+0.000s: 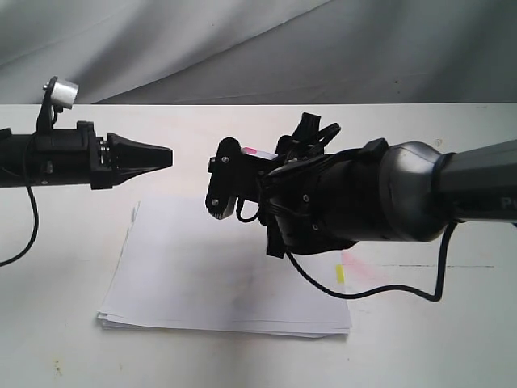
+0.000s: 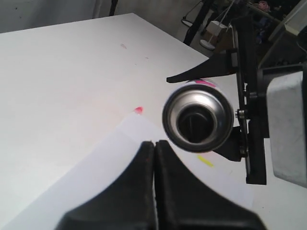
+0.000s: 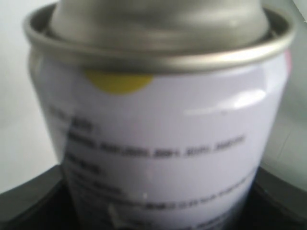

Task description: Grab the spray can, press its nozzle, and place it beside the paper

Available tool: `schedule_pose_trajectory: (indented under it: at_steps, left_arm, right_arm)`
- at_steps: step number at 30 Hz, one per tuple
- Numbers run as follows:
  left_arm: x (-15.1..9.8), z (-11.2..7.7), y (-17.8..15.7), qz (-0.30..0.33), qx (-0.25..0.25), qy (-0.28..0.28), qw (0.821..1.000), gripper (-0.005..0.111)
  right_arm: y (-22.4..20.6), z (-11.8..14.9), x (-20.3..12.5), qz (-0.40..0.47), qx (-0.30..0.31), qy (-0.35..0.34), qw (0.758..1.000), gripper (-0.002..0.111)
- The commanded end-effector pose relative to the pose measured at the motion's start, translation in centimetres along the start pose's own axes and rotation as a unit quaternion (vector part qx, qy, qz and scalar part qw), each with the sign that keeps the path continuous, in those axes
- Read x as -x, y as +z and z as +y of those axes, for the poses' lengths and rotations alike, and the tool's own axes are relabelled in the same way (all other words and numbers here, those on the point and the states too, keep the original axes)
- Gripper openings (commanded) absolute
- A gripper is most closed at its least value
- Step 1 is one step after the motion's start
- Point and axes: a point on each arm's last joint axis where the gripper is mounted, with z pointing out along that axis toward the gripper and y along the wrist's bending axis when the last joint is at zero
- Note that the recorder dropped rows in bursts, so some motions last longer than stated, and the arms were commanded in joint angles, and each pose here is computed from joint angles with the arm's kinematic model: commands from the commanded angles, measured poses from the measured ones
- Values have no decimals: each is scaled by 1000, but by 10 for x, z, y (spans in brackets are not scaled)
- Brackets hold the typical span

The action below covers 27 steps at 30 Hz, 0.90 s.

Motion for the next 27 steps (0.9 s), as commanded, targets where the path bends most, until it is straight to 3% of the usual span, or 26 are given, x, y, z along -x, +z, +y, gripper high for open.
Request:
schedule_pose_trajectory:
  at_steps: [1,11,23,27]
  left_arm:
    - [12,-6,10,31,-34,22,999,0]
    - [11,-26,38,46,-76,52,995,0]
    - [10,-18,40,46,-37,68,996,0]
    - [12,-11,45,51,-50,62,995,0]
  right_arm:
    - [-4,-5,3,-12,-9,-8,1000,0]
    - [-4,-5,3,-12,-9,-8,1000,0]
    - [-4,-5,3,-12,-9,-8,1000,0]
    - [-4,-5,3,-12,-9,-8,1000,0]
